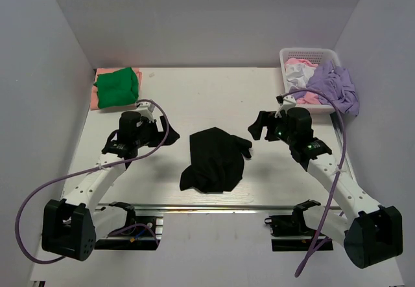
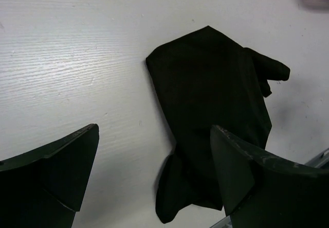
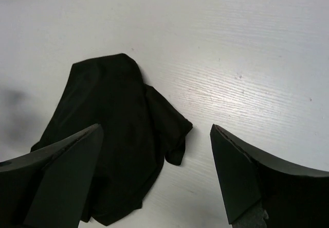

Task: Fold and stack the t-shirts
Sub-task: Flatten out the tshirt

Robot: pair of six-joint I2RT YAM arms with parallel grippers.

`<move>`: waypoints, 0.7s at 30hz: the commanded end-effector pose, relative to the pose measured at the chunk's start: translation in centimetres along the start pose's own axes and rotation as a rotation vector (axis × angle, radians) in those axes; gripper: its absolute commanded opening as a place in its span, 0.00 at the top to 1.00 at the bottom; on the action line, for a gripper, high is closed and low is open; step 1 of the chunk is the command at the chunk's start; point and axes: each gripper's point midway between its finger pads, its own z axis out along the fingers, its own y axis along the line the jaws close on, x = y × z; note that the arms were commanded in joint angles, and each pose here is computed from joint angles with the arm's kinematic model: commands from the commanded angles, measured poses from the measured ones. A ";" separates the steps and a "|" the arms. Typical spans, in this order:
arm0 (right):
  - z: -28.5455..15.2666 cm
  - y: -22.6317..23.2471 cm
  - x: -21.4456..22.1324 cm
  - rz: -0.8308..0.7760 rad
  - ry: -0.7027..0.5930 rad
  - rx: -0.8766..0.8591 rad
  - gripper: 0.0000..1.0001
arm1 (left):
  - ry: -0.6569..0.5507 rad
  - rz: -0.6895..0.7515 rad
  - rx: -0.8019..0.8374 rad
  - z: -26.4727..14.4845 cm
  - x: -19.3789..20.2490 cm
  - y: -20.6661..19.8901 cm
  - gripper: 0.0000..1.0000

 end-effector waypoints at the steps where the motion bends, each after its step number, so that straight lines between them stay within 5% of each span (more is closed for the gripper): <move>1: 0.0 -0.6 0.1 -0.006 -0.016 0.025 0.10 | 0.005 0.015 0.079 -0.1 -0.3 -1.6 0.01; 21: 2.7 0.0 6.3 0.052 0.213 -0.074 0.10 | 0.243 0.033 0.176 8.7 4.3 -2.9 0.01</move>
